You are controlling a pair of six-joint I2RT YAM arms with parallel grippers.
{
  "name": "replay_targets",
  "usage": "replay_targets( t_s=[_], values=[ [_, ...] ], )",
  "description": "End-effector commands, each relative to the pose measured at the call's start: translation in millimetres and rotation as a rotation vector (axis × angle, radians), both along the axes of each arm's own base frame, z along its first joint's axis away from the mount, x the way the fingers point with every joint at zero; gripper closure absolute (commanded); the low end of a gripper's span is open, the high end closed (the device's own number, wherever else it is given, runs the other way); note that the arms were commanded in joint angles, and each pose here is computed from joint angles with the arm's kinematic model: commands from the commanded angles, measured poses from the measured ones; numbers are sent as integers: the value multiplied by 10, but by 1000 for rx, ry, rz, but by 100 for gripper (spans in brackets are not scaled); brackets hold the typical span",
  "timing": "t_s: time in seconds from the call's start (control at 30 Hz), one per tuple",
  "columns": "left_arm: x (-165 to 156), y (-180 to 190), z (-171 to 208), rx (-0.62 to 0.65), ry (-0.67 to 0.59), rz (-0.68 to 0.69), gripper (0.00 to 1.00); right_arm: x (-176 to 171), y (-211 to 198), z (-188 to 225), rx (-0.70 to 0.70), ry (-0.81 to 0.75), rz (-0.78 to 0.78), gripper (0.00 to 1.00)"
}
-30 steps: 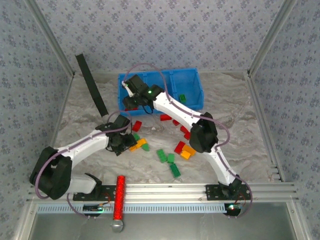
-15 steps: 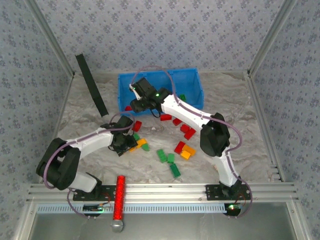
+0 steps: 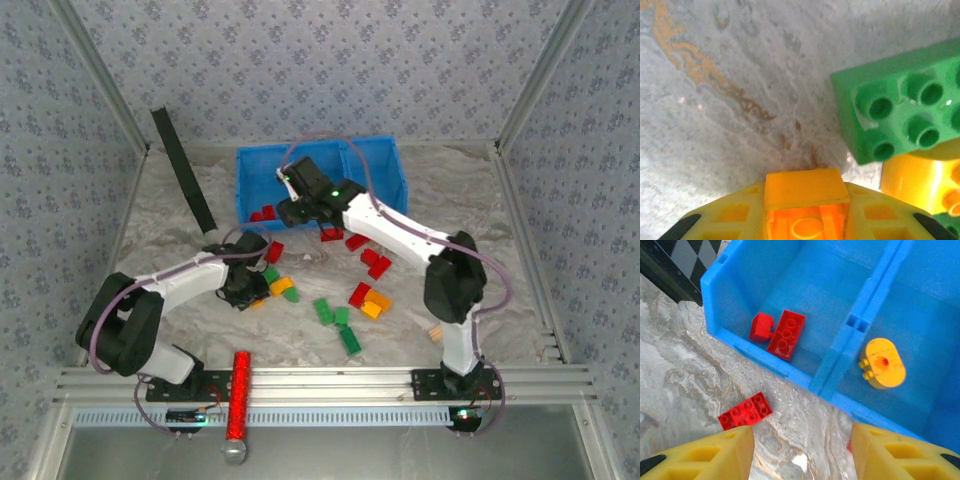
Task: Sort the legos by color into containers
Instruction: Pick up the lego from the middle-left of the table, then place the lego in the container.
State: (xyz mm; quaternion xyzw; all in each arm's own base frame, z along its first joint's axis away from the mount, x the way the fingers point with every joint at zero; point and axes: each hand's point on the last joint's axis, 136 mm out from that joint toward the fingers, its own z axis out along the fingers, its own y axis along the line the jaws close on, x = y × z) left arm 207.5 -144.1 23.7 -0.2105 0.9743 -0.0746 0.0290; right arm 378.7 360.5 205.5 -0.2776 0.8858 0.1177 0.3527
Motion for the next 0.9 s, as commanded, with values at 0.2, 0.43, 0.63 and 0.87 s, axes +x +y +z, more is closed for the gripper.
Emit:
replay_targets(
  t_s=[0.2, 0.43, 0.63, 0.87],
  values=[
    [624, -282, 1091, 15, -176, -177, 78, -716, -977, 4, -7, 139, -128, 41],
    [1569, -890, 1757, -34, -395, -273, 78, -1490, -1370, -398, 44, 266, -170, 40],
    [2207, -1413, 1949, -35, -521, -343, 78, -2008, -1457, -824, 39, 345, -146, 38],
    [2536, -1781, 1589, 49, -514, -453, 78, -2366, -1557, -1117, 1, 373, -148, 34]
  ],
)
